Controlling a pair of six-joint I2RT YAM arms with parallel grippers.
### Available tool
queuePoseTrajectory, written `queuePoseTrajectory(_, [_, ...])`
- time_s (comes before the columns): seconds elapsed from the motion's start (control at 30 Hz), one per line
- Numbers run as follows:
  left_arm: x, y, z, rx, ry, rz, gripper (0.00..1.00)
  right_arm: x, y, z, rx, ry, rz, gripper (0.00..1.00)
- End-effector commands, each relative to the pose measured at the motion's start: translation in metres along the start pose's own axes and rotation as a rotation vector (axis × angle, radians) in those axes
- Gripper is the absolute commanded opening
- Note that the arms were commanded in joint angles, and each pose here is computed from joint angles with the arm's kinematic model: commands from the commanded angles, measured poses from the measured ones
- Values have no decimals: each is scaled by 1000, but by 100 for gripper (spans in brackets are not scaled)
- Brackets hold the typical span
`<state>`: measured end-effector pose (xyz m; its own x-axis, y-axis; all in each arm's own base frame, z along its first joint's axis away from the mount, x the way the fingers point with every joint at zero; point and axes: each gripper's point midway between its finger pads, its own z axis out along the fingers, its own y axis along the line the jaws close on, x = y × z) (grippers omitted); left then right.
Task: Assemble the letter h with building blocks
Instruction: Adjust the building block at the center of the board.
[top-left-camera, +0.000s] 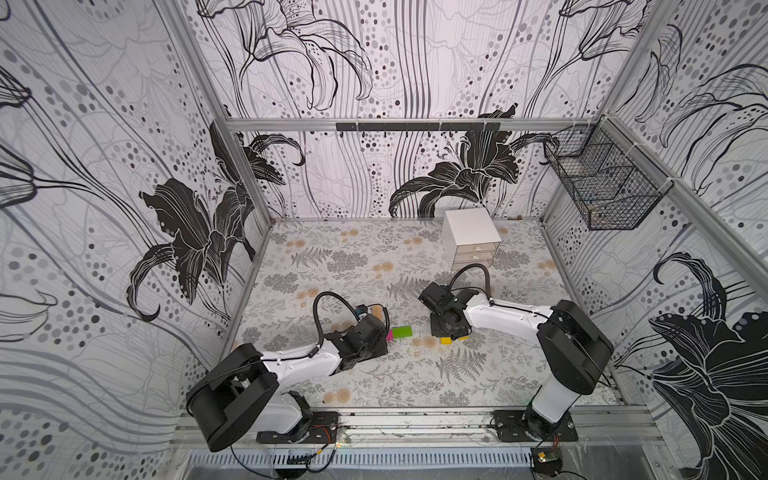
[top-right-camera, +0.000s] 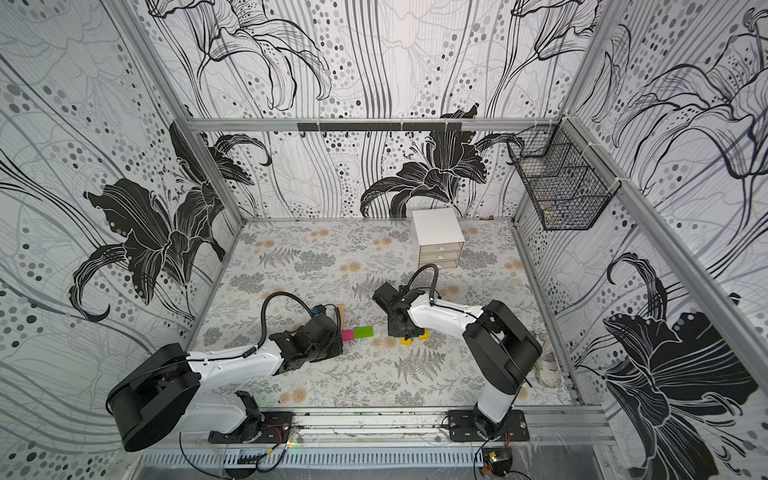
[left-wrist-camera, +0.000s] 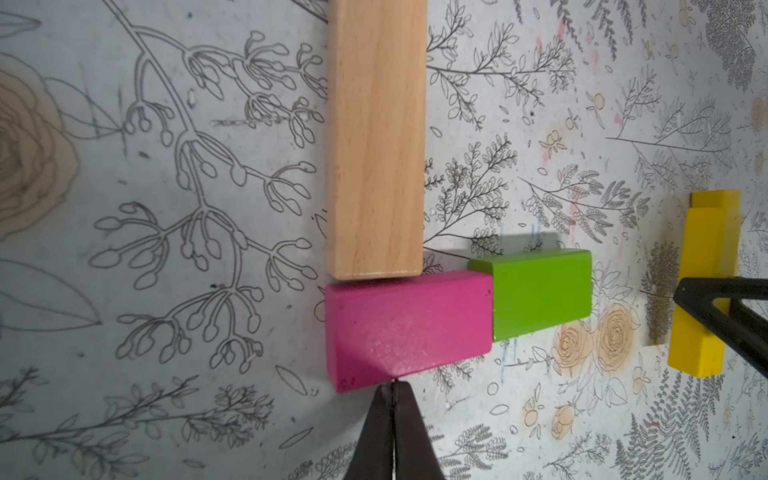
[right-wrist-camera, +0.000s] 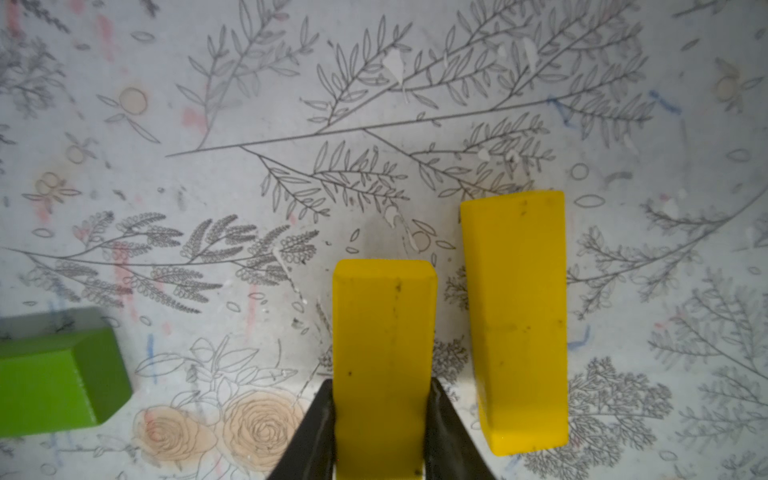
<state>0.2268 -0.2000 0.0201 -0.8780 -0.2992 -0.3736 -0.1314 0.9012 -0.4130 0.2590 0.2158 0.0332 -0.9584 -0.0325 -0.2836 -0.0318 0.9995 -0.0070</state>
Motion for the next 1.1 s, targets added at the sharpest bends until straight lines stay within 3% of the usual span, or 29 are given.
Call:
queuePoseTrajectory(0.0, [-8, -4, -1, -6, -30, 15, 8, 3, -7, -6, 18, -6, 14, 26])
queuePoseTrajectory(0.67, [-9, -12, 4, 20, -24, 23, 8, 7, -8, -4, 16, -1, 19, 26])
queuePoseTrajectory(1.07, [-9, -11, 4, 15, -28, 22, 9, 13, 26, -1, -9, 0, -54, 26])
